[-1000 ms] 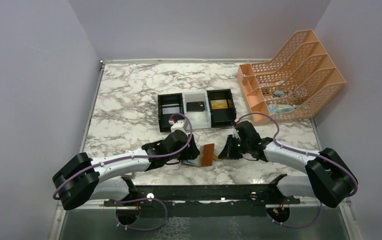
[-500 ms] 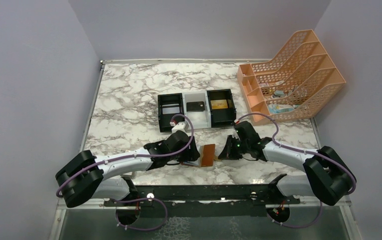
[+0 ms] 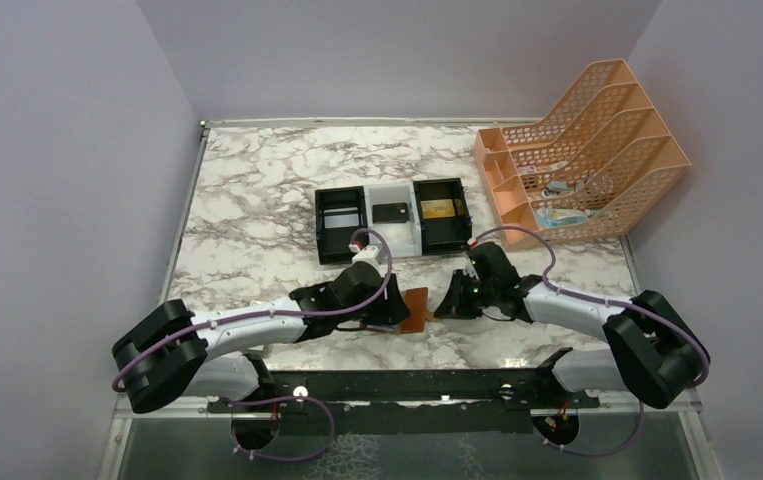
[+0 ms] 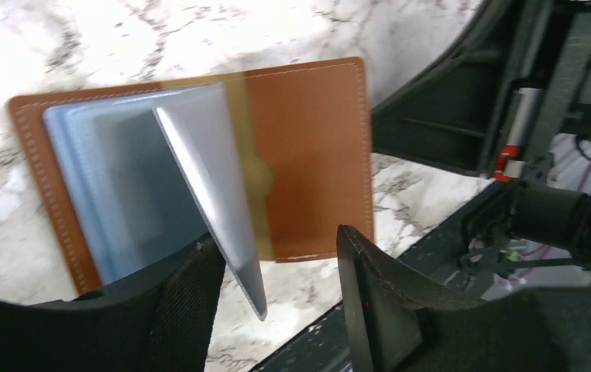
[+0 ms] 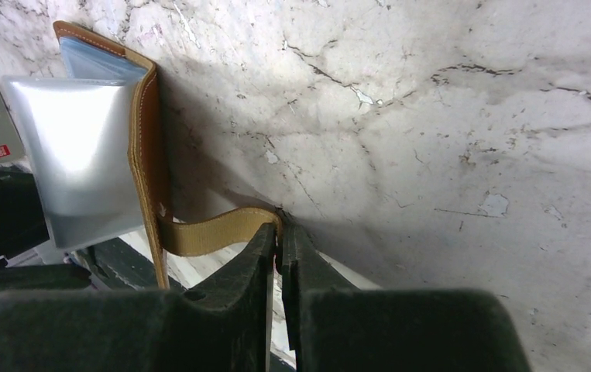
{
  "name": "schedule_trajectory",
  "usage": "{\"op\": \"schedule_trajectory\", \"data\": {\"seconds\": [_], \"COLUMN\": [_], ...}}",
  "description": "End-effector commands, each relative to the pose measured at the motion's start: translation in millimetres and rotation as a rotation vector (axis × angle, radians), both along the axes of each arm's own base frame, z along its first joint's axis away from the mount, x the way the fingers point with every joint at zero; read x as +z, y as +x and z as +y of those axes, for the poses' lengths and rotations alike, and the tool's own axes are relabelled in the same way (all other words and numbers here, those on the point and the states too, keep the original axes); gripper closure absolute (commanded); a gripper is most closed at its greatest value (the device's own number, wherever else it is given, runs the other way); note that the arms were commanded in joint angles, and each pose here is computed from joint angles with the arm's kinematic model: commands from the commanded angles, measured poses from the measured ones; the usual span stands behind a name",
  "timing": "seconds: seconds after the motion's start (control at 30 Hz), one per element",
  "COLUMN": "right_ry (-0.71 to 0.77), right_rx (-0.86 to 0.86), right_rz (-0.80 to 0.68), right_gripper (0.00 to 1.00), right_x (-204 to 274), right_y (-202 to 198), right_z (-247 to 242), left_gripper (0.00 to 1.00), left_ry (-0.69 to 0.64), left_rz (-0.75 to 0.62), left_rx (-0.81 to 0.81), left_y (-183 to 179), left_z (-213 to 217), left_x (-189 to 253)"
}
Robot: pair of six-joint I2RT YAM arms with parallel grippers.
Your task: Take the credit cards out of the card holder
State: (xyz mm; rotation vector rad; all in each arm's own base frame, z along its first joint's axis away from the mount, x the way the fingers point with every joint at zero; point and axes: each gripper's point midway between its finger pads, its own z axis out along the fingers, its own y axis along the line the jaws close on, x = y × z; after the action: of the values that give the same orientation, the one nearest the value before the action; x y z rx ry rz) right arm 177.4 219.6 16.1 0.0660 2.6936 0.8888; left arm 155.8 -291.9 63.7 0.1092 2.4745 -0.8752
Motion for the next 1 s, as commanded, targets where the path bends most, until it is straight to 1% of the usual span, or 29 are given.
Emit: {"op": "schedule_trajectory", "data": {"seconds": [0.0, 0.07, 0.13, 0.17, 0.3, 0.37, 0.47, 0.67, 0.77, 0.83, 0.9, 0.97], "right_ry": [-0.008, -0.006, -0.005, -0.005, -0.039, -0.056, -0.035, 0.019, 0.033, 0.065, 0.108, 0.143], "right_rx": [-0.035, -0.051, -0.07, -0.08, -0.137, -0.158, -0.155, -0.123, -0.115, -0.076, -0.021, 0.021], "right_rz": [-0.021, -0.038, -0.055, -0.068, -0.116, -0.145, -0.187, -0.222, -0.264, -0.283, -0.277, -0.261], "right_gripper": [0.89, 0.85, 0.75, 0.72, 0.63, 0.61, 0.61, 0.61, 0.58, 0.58, 0.7, 0.8], "right_x": [1, 5, 11, 16, 33, 42, 62, 97, 112, 120, 127, 127], "right_y": [3, 5, 7, 9, 19, 24, 31, 41, 47, 47, 44, 41], "right_z": [-5, -7, -8, -9, -19, -23, -19, -5, -2, 5, 15, 25], "left_gripper": [0.45, 0.45, 0.45, 0.45, 0.45, 0.44, 0.44, 0.44, 0.41, 0.42, 0.47, 0.5], "left_ry": [-0.142, -0.159, -0.154, -0.146, -0.127, -0.122, -0.11, -0.084, -0.091, -0.099, -0.098, -0.095], "left_rz": [-0.033, -0.034, -0.035, -0.036, -0.038, -0.039, -0.042, -0.026, -0.045, -0.067, -0.087, -0.09], "left_rx": [-0.119, -0.15, -0.18, -0.192, -0.206, -0.212, -0.224, -0.245, -0.253, -0.263, -0.284, -0.298], "left_y": [-6, -9, -11, -12, -10, -10, -12, -16, -15, -13, -12, -12], "left_z": [-35, -45, -53, -56, -63, -64, -63, -61, -62, -65, -67, -70], "left_x": [22, 21, 19, 17, 12, 10, 7, -5, 1, 7, 10, 9]}}
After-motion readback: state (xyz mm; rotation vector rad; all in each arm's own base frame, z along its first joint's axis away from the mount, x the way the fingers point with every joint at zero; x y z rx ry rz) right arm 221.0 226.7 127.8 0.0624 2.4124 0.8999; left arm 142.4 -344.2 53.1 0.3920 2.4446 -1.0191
